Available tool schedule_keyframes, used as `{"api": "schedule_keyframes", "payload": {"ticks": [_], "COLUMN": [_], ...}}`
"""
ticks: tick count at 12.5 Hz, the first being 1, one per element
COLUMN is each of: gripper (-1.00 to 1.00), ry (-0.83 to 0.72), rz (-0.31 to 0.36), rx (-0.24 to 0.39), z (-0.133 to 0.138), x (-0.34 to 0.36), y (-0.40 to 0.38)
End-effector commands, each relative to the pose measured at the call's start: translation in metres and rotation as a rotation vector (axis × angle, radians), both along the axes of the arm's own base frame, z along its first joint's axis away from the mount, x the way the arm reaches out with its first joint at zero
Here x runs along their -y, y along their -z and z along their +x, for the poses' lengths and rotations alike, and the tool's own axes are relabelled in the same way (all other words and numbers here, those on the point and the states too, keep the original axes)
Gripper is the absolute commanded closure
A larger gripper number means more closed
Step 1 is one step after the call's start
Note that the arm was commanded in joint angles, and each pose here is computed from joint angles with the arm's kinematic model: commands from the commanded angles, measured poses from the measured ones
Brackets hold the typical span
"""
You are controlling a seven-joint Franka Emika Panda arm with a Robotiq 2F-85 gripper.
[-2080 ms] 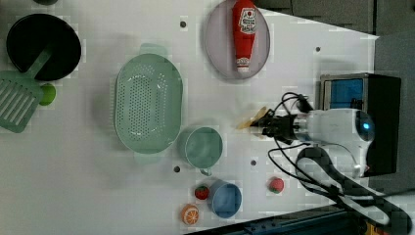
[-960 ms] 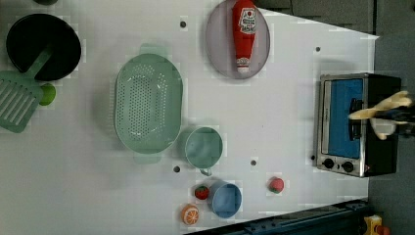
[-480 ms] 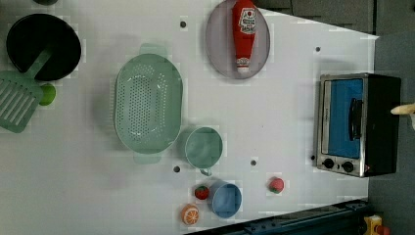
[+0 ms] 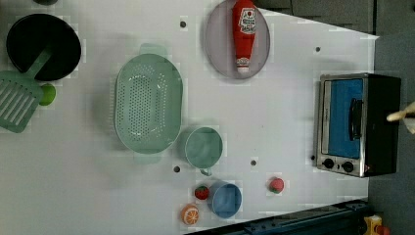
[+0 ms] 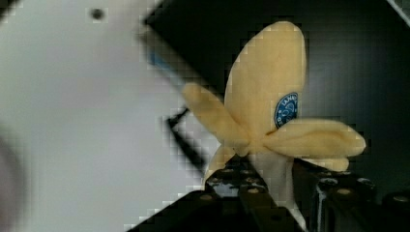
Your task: Pick banana from table and place on oven.
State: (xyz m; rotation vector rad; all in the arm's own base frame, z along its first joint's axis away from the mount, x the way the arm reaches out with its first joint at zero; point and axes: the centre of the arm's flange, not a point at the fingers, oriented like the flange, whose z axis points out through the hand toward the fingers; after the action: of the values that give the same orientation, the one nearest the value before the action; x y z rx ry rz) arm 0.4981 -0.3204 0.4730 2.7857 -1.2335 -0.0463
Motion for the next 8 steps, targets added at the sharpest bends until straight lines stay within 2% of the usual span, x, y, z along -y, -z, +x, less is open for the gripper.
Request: {"api": "schedule_keyframes", "payload": {"ticks": [1,3,4,8], "gripper": [0.5,0.5,0.43,-0.43], "ry": [-0.153,-0.172,-0.176,-0.178], "rz": [-0.027,-0.037,-0.041,-0.033], "rx": [0.027,-0.009,-0.008,0.009], "z": [-0.02,-0.027,-0.027,-0.026], "x": [0.04,0.062,0.069,0.075], "y": [-0.012,0.008,0.016,0.03]}}
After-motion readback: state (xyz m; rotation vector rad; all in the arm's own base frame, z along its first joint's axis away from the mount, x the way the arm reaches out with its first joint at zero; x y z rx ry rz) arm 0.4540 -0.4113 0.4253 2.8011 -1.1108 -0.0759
